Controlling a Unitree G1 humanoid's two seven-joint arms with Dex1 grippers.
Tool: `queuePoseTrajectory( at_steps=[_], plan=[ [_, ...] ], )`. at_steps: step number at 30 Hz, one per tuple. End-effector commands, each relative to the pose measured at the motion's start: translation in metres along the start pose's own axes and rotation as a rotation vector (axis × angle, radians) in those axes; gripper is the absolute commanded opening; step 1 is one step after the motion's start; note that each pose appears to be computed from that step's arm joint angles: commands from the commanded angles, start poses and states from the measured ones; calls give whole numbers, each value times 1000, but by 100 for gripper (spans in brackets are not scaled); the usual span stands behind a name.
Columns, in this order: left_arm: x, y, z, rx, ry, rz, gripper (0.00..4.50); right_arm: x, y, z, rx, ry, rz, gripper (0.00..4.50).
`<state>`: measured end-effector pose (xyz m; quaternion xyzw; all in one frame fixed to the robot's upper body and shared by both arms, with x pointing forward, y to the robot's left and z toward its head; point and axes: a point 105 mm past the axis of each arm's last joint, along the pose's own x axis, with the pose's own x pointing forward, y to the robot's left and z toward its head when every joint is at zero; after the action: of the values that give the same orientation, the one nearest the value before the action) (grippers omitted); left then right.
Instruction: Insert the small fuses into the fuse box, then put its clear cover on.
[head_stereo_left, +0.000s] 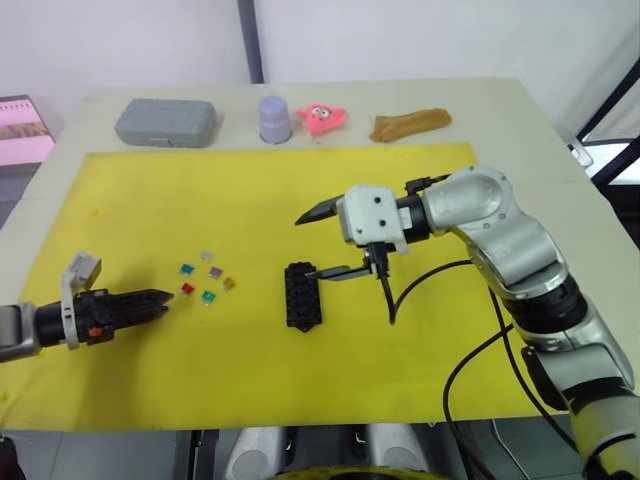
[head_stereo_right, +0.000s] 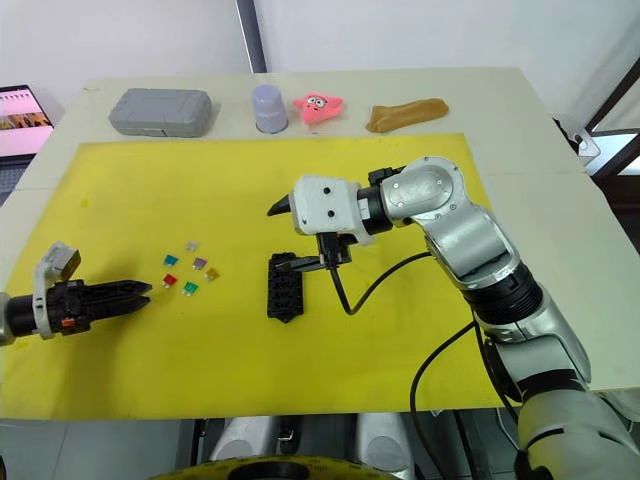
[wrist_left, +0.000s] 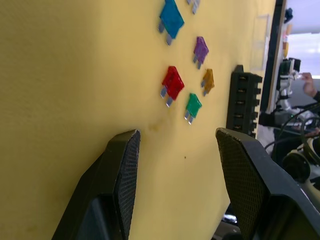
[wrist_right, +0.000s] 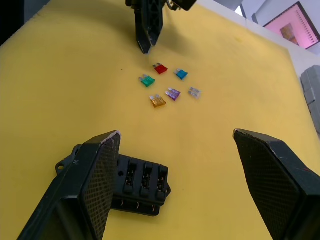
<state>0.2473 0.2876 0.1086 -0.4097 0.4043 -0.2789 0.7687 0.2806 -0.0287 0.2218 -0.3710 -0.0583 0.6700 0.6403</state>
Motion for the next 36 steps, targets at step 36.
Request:
queuePoseTrajectory(
  at_steps=[36],
  plan=[
    [45, -6, 12, 59, 27, -58, 255, -9, -6, 11, -55, -3, -30, 385]
  ],
)
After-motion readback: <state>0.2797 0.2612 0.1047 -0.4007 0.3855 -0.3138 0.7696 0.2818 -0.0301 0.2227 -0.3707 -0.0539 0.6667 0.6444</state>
